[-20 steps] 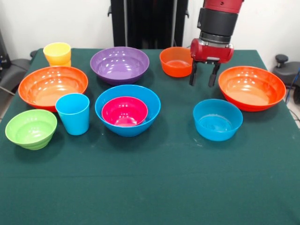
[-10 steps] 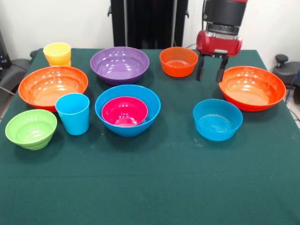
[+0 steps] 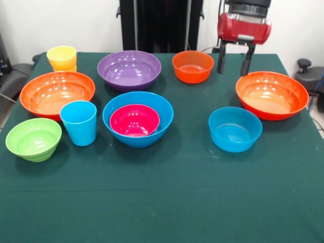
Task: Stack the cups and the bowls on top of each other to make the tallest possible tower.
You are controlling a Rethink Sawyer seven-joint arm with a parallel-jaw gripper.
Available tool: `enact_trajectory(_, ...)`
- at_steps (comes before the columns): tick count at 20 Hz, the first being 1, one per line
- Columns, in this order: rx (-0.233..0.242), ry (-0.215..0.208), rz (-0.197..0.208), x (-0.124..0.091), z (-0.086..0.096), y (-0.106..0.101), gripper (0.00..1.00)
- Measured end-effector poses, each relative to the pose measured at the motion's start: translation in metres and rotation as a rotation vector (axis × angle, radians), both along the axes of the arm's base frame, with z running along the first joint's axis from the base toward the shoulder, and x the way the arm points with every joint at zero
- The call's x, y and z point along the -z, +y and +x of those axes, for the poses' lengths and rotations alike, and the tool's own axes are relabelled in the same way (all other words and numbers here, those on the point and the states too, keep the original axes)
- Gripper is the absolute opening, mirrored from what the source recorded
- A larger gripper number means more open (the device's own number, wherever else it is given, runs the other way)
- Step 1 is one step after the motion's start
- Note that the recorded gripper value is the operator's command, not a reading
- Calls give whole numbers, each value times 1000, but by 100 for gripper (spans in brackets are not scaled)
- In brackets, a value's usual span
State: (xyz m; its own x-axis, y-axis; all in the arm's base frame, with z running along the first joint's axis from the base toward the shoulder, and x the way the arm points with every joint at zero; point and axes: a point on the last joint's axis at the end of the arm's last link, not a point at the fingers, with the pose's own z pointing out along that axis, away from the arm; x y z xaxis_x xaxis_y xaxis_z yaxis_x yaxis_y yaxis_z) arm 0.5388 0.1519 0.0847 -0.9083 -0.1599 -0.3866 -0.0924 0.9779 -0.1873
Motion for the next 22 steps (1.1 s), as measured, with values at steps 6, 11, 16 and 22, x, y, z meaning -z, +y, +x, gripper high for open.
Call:
enact_trajectory(6,10,10,-10,-7,-1,7,100)
enact_trajectory(11,-10,40,-21,14,-15,23,100)
enact_trajectory(16,-29,54,-25,33,-26,33,100)
enact_trajectory(22,-49,37,-24,58,-36,35,100)
